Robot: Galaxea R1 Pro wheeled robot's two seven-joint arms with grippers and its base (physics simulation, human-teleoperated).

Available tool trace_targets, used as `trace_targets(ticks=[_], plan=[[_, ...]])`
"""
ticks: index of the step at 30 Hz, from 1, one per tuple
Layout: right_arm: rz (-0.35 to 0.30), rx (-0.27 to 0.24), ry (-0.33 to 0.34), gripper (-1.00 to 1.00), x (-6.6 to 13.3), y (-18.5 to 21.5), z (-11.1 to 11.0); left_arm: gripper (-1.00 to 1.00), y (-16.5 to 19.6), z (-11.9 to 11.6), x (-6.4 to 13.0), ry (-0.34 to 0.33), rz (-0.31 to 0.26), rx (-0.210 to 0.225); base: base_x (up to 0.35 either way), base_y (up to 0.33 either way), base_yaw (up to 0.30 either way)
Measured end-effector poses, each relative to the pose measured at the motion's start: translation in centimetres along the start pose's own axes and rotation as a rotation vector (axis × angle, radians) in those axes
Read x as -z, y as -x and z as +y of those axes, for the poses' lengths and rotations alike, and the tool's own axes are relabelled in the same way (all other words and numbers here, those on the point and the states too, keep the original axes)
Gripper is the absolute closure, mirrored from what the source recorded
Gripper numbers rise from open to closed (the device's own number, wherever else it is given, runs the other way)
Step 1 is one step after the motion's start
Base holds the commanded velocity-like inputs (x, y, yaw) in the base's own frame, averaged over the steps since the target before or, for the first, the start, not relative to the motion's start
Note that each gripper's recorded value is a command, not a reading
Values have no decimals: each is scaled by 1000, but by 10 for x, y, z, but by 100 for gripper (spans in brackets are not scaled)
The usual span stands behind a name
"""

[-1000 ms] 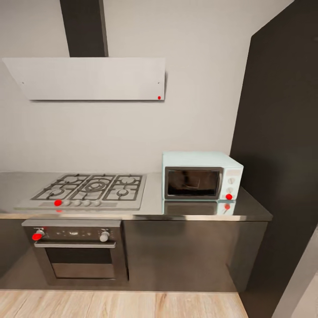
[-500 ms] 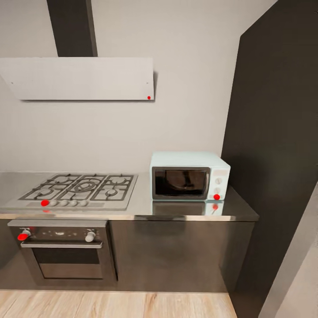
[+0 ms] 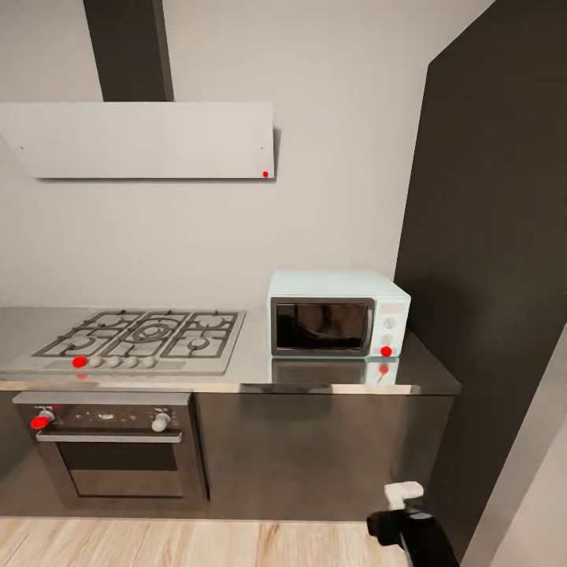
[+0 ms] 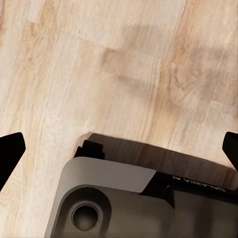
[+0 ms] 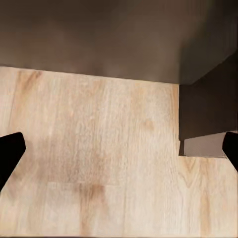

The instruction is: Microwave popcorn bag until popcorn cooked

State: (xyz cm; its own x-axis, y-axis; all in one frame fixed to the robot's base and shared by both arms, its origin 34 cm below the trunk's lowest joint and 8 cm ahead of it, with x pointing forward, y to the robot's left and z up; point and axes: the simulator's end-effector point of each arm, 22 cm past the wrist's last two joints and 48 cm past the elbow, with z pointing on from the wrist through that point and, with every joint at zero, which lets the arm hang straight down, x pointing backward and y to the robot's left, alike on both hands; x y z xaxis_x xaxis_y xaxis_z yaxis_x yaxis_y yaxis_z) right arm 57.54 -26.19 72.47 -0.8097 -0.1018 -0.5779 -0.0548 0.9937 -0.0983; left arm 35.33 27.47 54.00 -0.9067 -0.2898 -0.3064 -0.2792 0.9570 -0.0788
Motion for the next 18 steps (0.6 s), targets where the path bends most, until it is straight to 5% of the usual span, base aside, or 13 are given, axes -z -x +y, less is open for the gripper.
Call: trace_targets(ticks=[2,5,6,7,9,14,16,18], plan=[[-28,-67,47,-100,46,58,-8,-100,0,0,0,0,0,0,0,0,0],[-74,-132,97,-100,86,134,-12,-100,0,1,0,1,0,0,0,0,0],[-114,-149,106,-100,102,173,-16,-100,0,1,0,1,0,0,0,0,0],[-228,-152,108,-100,130,234,-24,-100,0,1,0,1,0,0,0,0,0],[-356,-158,87,-100,168,287,-40,-100,0,1,0,1,0,-1,0,0,0],[-455,-235,42,-100,194,307,-78,-100,0,0,0,0,0,-2,0,0,0],[-599,-219,2,-100,207,329,-97,-100,0,0,0,-1,0,-4,0,0,0],[-661,-205,-19,-100,212,339,-105,-100,0,0,0,-2,0,-5,0,0,0]])
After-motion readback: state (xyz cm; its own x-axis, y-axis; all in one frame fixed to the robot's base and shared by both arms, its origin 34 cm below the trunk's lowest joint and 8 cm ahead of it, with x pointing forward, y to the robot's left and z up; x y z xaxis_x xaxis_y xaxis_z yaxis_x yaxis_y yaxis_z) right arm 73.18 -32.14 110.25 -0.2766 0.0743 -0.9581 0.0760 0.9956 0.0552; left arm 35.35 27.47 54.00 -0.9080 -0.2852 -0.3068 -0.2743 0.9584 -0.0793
